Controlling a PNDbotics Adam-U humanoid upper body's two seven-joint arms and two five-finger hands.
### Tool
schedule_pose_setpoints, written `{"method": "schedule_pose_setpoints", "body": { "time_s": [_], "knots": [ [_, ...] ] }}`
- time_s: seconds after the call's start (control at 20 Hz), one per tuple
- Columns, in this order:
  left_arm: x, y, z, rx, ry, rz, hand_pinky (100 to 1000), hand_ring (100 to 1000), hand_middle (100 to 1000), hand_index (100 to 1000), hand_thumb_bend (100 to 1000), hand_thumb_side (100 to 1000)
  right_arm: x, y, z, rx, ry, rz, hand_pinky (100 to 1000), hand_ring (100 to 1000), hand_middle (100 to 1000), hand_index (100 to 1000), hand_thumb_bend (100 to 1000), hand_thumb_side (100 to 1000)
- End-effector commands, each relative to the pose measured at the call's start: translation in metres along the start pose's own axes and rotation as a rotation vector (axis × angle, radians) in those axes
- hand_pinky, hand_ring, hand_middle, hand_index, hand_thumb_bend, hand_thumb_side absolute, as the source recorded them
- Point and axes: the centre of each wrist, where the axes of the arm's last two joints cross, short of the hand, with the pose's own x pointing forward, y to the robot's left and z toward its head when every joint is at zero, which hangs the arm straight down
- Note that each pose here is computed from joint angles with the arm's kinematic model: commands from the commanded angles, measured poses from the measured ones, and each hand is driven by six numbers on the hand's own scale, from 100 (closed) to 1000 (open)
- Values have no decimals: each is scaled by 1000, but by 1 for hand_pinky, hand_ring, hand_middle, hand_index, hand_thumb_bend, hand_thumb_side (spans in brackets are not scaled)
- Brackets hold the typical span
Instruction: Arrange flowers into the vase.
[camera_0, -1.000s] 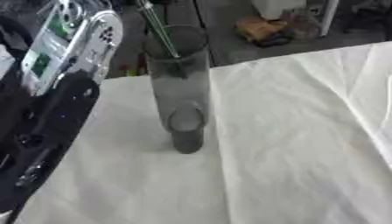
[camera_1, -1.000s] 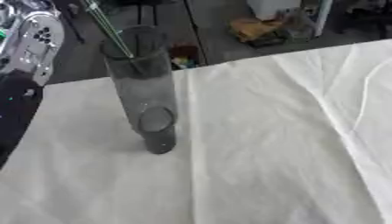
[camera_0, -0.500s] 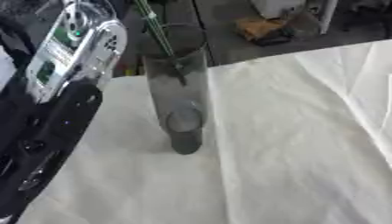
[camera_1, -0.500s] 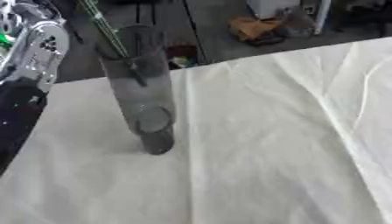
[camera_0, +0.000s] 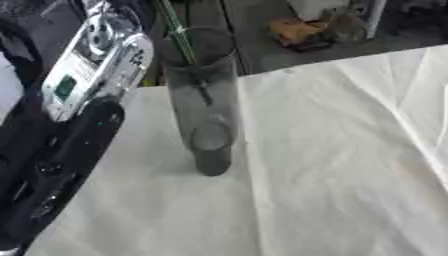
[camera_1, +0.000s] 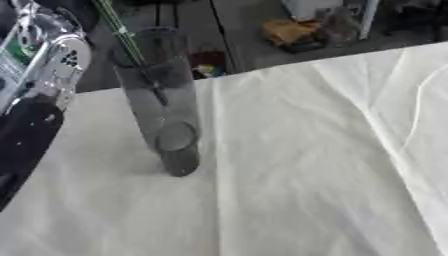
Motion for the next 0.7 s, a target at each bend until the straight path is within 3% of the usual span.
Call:
{"method": "schedule_pose_setpoints", "body": {
  "time_s": [0.05,0.7],
  "knots": [
    [6,4,-5,-12,-25,-33,100,100,100,100,100,676,3,1,-6,-2,-38,-13,753,829,578,882,100,1000],
    [-6,8,-3,11,38,-48,100,100,100,100,100,690,3,2,-7,-2,-37,-16,755,830,577,883,100,1000]
  ]
}}
